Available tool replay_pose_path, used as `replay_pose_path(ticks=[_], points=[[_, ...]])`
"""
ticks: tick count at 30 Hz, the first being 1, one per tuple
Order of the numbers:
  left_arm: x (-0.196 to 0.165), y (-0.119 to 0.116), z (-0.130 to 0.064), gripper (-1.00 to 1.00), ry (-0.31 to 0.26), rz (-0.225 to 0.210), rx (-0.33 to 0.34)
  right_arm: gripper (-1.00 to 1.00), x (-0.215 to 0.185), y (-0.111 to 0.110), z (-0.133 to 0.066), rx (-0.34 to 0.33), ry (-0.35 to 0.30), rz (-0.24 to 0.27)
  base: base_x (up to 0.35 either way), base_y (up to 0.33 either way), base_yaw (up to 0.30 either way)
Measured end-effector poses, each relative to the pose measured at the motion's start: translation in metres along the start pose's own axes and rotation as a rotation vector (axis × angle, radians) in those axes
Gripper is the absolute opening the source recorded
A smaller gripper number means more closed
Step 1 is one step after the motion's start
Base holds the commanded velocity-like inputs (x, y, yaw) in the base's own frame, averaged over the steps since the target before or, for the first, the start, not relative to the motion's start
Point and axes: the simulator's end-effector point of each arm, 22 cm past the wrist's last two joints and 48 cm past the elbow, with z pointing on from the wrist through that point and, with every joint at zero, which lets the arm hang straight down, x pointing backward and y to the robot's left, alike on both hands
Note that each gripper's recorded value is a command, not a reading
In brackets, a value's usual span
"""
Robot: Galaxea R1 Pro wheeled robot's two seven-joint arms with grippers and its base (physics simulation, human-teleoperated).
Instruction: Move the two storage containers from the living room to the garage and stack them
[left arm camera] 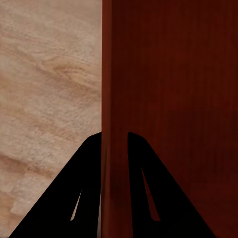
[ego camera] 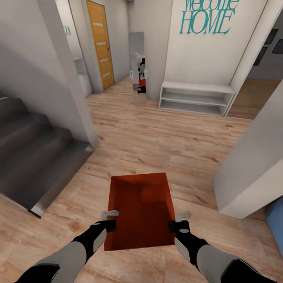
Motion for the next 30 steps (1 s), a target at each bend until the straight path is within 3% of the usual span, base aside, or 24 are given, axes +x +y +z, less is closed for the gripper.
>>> replay_pose_path(ticks=[30], points=[[0.0,0.0001,0.0,-1.0,0.0,0.0,0.0,-1.0,0.0,0.0001,0.0,0.0,0.0,0.0,0.323,0.0,0.0]])
